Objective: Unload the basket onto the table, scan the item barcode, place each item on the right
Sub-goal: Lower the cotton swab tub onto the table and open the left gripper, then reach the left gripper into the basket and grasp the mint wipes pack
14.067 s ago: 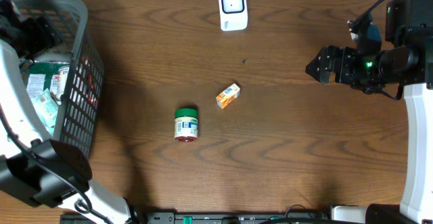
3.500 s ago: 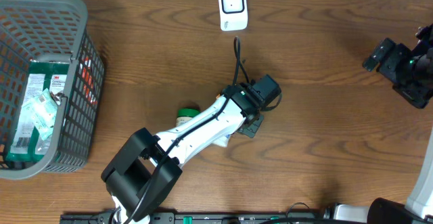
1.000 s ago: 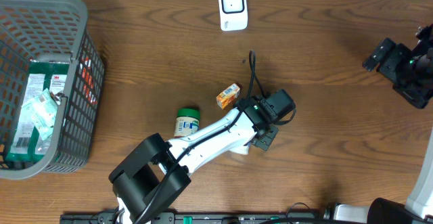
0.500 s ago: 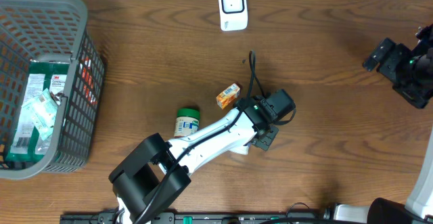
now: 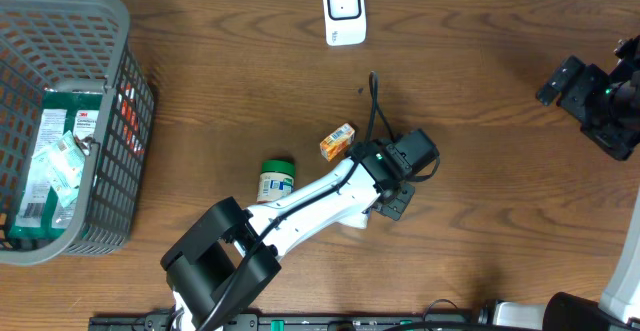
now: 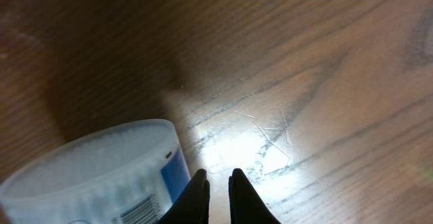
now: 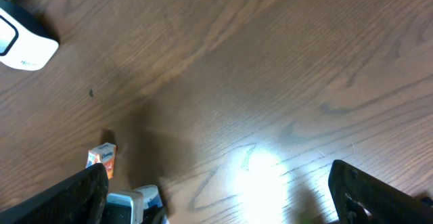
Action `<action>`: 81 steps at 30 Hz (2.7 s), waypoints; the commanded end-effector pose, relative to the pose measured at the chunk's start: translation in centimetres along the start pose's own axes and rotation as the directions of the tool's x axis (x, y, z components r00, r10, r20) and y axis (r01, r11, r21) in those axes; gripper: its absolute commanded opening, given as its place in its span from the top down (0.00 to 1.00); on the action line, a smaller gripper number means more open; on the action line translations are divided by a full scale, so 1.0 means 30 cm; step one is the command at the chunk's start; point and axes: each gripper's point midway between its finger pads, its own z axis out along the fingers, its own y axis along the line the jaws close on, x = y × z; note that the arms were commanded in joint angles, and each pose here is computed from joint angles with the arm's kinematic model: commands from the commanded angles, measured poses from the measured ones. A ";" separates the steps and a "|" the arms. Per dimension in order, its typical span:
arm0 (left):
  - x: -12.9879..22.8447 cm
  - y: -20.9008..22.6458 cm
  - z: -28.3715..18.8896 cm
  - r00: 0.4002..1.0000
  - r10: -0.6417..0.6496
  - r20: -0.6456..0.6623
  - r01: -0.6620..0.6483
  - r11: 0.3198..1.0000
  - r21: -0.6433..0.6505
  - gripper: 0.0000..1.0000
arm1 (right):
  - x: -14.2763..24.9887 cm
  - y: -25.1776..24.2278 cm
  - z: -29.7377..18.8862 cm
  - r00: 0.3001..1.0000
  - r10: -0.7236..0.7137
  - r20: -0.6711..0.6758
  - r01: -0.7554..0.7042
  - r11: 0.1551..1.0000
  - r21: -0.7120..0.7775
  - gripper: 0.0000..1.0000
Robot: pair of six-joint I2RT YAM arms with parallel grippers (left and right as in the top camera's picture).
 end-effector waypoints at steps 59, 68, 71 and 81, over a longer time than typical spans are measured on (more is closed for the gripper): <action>0.786 1.852 -0.675 0.038 -0.971 0.235 0.976 -0.014 -0.217 0.29 | -0.014 -0.005 -0.007 1.000 0.013 0.015 -0.013 1.000 0.009 0.01; 0.800 1.835 -0.638 0.048 -0.979 0.196 0.973 0.002 -0.231 0.29 | -0.014 -0.005 -0.007 1.000 0.013 0.015 -0.013 1.000 0.009 0.01; 0.813 1.819 -0.607 0.038 -0.985 0.171 0.972 -0.004 -0.236 0.29 | -0.014 -0.005 -0.007 1.000 0.013 0.014 -0.013 1.000 0.009 0.01; 0.853 1.800 -0.487 0.014 -0.992 0.127 0.976 -0.014 -0.219 0.29 | -0.014 -0.005 -0.007 1.000 0.013 0.014 -0.013 1.000 0.009 0.01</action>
